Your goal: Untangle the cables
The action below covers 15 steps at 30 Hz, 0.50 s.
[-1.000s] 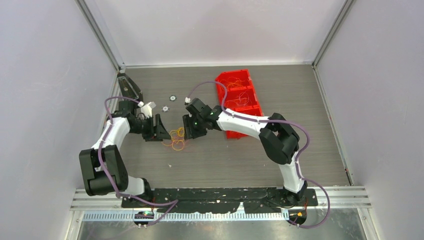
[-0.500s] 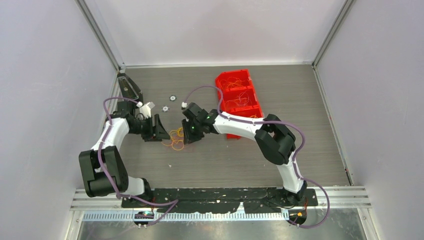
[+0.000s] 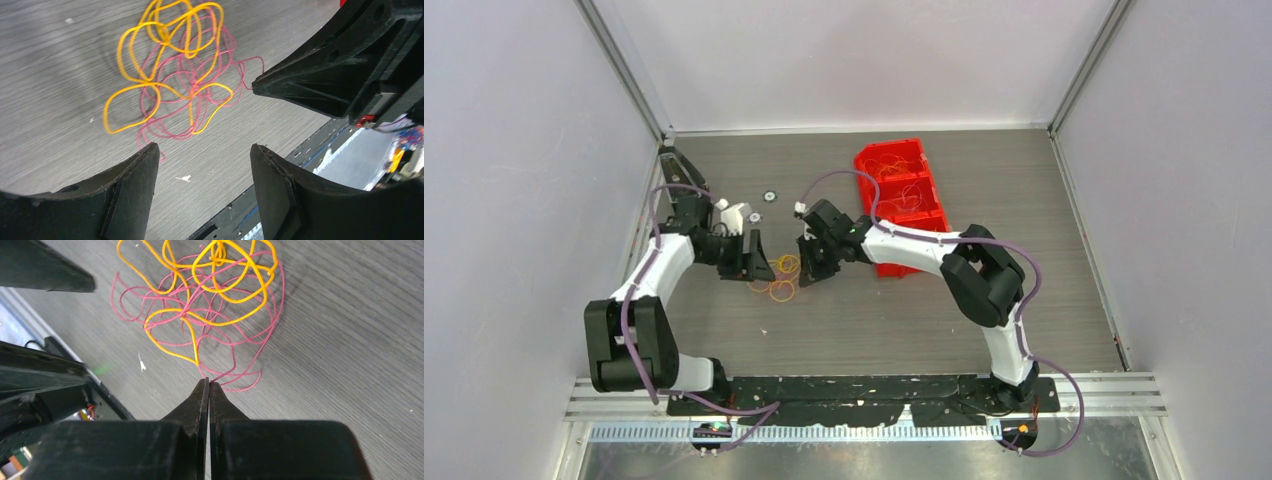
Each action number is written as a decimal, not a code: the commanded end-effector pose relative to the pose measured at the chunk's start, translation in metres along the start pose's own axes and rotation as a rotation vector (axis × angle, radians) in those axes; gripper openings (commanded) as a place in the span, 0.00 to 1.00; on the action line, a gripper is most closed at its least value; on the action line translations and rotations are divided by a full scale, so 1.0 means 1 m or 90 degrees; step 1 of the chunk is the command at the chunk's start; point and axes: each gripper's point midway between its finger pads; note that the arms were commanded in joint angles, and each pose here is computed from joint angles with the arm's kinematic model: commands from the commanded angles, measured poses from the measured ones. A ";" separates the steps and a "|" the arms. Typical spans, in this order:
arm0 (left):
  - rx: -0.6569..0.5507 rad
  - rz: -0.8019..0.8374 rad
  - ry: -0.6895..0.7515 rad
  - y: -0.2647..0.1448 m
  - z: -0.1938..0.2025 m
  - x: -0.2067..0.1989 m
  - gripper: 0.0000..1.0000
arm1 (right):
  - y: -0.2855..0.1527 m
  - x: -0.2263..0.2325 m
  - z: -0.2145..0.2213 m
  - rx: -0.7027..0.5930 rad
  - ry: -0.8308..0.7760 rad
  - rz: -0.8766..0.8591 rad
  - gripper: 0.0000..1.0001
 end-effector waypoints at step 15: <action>0.089 -0.180 0.089 0.053 -0.027 0.031 0.33 | -0.129 -0.003 -0.083 -0.207 -0.152 -0.088 0.05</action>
Point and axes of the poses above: each gripper's point midway between its finger pads, its own y axis out along the fingers, its own x axis along the line the jaws close on, z = x × y, and after that the axes turned 12 degrees about -y, right-handed
